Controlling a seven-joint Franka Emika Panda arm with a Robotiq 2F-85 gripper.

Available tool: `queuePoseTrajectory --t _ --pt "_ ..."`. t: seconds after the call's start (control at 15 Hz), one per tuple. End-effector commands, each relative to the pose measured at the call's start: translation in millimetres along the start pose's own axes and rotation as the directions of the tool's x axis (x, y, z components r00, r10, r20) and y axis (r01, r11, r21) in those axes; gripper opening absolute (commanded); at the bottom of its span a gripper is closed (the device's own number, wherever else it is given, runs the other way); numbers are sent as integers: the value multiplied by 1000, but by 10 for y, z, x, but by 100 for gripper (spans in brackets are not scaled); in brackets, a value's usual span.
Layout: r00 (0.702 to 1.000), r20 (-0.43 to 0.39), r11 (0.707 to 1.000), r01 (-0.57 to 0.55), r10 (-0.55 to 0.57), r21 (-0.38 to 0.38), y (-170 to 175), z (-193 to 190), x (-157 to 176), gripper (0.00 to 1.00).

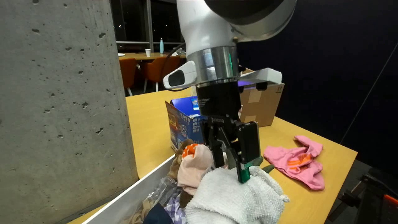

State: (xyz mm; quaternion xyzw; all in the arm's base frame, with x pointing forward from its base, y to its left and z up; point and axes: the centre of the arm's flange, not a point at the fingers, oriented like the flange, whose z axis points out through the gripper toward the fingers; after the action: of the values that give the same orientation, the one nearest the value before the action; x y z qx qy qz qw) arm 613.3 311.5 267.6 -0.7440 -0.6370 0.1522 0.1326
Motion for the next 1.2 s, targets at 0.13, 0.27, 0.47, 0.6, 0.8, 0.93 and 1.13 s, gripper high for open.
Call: queuePoseTrajectory --t 0.13,0.27,0.47,0.6,0.8,0.93,1.13 --pt "991 -51 978 -127 120 -164 -248 -498 -291 100" --pt "975 -99 952 -218 201 -215 -304 -638 -518 100" --pt "923 -188 897 -374 335 -237 -411 -804 -1069 100" --pt "874 -240 851 -473 422 -228 -474 -858 -1499 100" --pt "781 -323 775 -606 535 -182 -535 -817 -2187 100" --pt "713 -374 726 -674 592 -136 -612 -662 -2595 100" --pt "605 -443 651 -756 662 -60 -691 -329 -3090 100"
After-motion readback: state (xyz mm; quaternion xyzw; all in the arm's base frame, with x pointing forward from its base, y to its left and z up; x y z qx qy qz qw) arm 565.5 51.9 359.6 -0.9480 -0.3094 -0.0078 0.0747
